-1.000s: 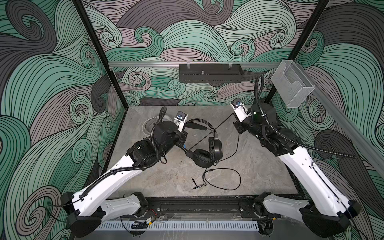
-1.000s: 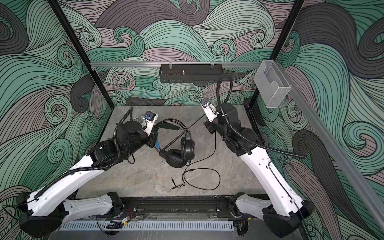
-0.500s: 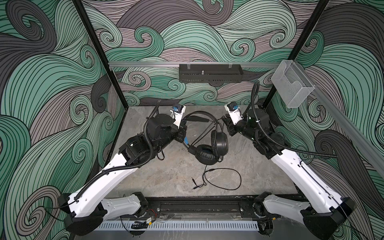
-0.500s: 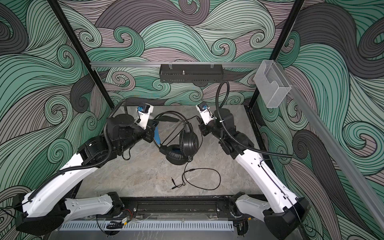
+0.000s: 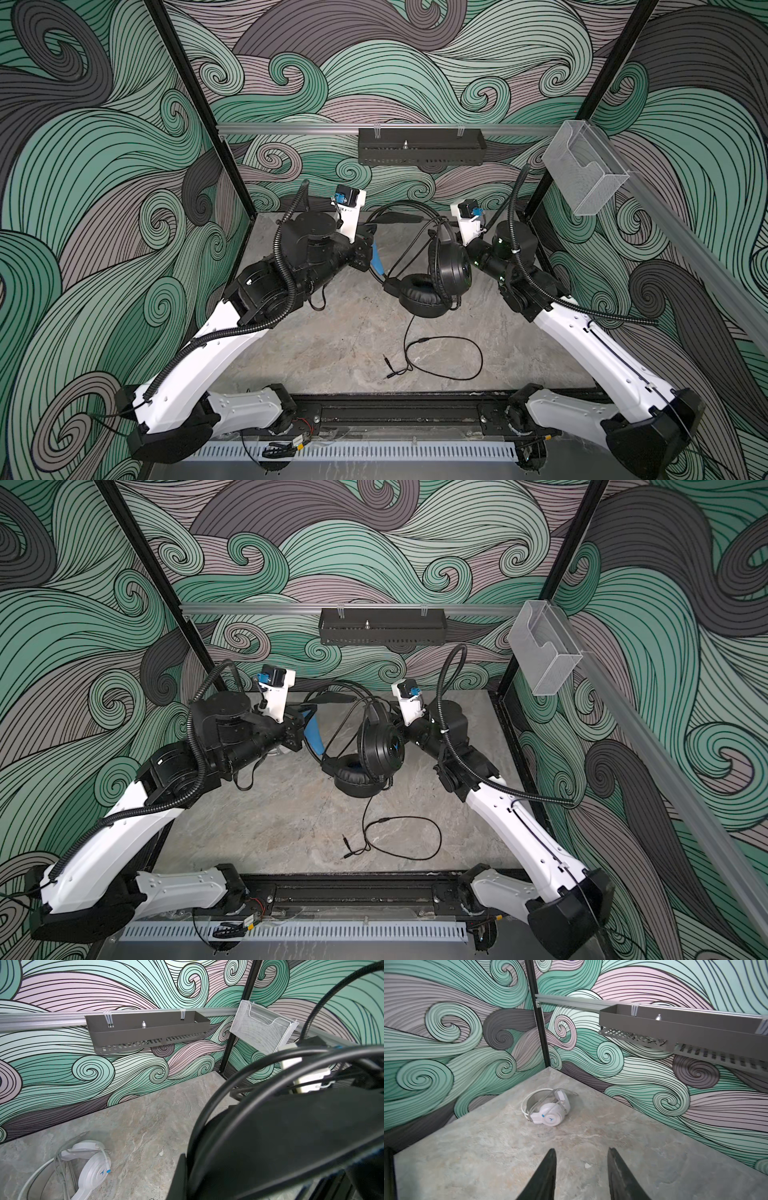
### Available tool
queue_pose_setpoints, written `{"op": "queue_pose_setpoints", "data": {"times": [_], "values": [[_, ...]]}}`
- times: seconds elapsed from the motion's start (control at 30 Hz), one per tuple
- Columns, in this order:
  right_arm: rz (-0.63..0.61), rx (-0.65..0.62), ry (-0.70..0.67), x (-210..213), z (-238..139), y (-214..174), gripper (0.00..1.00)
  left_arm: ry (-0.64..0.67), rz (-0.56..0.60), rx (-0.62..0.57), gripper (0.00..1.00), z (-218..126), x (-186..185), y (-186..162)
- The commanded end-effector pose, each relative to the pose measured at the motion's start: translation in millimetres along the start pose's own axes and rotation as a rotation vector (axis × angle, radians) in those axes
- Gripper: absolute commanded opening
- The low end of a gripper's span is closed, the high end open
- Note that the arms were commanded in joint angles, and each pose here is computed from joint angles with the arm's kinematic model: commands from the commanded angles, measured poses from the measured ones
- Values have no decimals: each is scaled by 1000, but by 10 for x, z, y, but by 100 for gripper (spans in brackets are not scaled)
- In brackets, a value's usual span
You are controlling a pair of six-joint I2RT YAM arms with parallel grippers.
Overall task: Wrap the headphones
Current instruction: 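Lower the right gripper to grasp the dangling black cable below the headset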
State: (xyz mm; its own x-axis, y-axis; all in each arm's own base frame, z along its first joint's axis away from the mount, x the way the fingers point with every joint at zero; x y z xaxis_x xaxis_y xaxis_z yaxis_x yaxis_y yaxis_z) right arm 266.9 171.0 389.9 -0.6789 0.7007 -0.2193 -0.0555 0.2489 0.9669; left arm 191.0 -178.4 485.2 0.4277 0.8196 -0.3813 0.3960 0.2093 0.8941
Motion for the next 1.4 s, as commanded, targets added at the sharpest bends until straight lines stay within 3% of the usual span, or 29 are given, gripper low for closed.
{"op": "queue_pose_setpoints", "data": {"times": [0.0,0.37,0.87,1.17,1.37], "values": [[70,-102,60,16,58,86,43,-82,-132,-104,0,-196,-101,298],[281,-112,166,106,365,-247,43,-129,-260,-207,0,-315,-224,646],[339,-25,227,307,413,-589,33,-84,-417,-329,0,-330,-208,872],[360,48,233,432,293,-798,24,19,-512,-411,0,-333,-51,893],[342,136,180,437,253,-895,12,68,-595,-460,0,-338,62,913]]}}
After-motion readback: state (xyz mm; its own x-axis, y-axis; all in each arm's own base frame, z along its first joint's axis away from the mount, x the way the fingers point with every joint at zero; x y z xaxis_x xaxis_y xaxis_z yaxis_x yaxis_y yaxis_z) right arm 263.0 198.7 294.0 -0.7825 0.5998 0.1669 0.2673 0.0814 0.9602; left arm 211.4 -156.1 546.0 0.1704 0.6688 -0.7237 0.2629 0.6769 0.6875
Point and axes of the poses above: each gripper's point midway between its finger pads, its own z axis out along the fingers, its own x axis along the line the jaws close on, y = z × x, the point moved 9 cm from there along -z, back along the fingers, and after that the axes turned 14 degrees about -z, right-handed, at the moved point
